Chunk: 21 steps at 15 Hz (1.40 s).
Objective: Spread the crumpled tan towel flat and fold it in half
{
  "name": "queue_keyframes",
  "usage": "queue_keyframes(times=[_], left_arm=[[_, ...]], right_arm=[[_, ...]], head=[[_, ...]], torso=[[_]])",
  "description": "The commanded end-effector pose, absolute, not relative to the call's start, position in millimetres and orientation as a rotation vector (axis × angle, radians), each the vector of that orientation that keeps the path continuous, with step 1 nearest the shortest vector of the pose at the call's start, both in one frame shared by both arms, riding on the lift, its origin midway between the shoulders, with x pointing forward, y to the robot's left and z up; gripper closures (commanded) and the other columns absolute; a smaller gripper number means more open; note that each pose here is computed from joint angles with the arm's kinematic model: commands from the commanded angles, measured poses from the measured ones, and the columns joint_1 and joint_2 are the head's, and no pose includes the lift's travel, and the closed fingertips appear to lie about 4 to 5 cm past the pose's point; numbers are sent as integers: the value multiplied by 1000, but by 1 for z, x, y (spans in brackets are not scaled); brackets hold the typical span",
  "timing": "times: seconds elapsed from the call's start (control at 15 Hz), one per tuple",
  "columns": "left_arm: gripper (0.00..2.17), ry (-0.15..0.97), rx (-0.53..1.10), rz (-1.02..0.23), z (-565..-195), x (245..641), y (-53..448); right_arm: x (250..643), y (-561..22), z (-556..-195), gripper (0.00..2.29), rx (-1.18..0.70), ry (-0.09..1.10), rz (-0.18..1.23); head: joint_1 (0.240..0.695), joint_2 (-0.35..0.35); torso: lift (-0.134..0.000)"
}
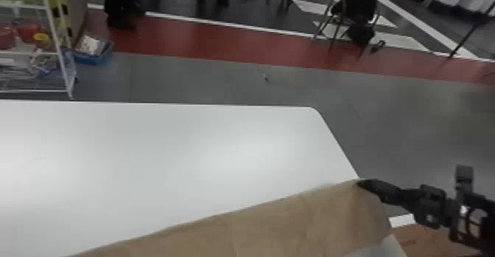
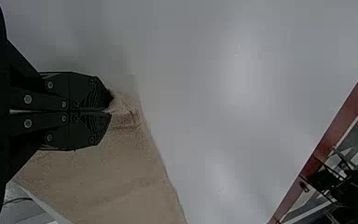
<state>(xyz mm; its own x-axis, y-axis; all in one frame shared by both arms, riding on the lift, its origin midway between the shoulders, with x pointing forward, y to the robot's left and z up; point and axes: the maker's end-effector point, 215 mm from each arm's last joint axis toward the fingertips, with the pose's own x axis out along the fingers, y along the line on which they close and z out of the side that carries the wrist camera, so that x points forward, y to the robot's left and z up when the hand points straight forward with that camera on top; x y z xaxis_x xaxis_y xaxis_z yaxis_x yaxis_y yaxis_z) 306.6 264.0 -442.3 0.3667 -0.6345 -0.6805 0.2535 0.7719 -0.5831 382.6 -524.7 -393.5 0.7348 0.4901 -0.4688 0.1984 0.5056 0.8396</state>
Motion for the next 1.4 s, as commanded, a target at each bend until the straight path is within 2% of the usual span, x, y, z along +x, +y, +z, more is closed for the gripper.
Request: queue_keyframes(times=[0.0,0.13,0.27,0.47,0.6,0.87,1.0,1.33], left_arm=[[1659,1052,-411,-597,-445,307,264],[1659,1054,-412,-604,-446,306,262],[1659,1054,-402,-616,-448,307,260],[1659,1049,-402,-613,-445,306,262],[1659,1054,-404,-612,-447,304,262],[1659,1064,-403,-637,-451,302,251],[1659,1059,-400,-643,-449,302,250],[1659,1063,-397,-637,-451,300,253]], right_arm=[[382,-536,-414,1328,1011,777,154],[381,-539,-443,1325,959,814,123],[380,-539,-449,1328,952,822,117],[384,-516,-417,1328,1063,794,201],[392,-521,-395,1325,1069,752,215],[418,-531,-429,1325,1026,736,170],[432,-538,-430,1325,1028,709,153],[418,-532,-441,1325,1044,742,153]], head=[[695,-350],[695,-350],[695,-350],[695,-350],[695,-350],[695,-350],[695,-350],[695,-350]], torso=[[-123],[-123],[-123],[-123],[-123],[-123],[-123],[-123]])
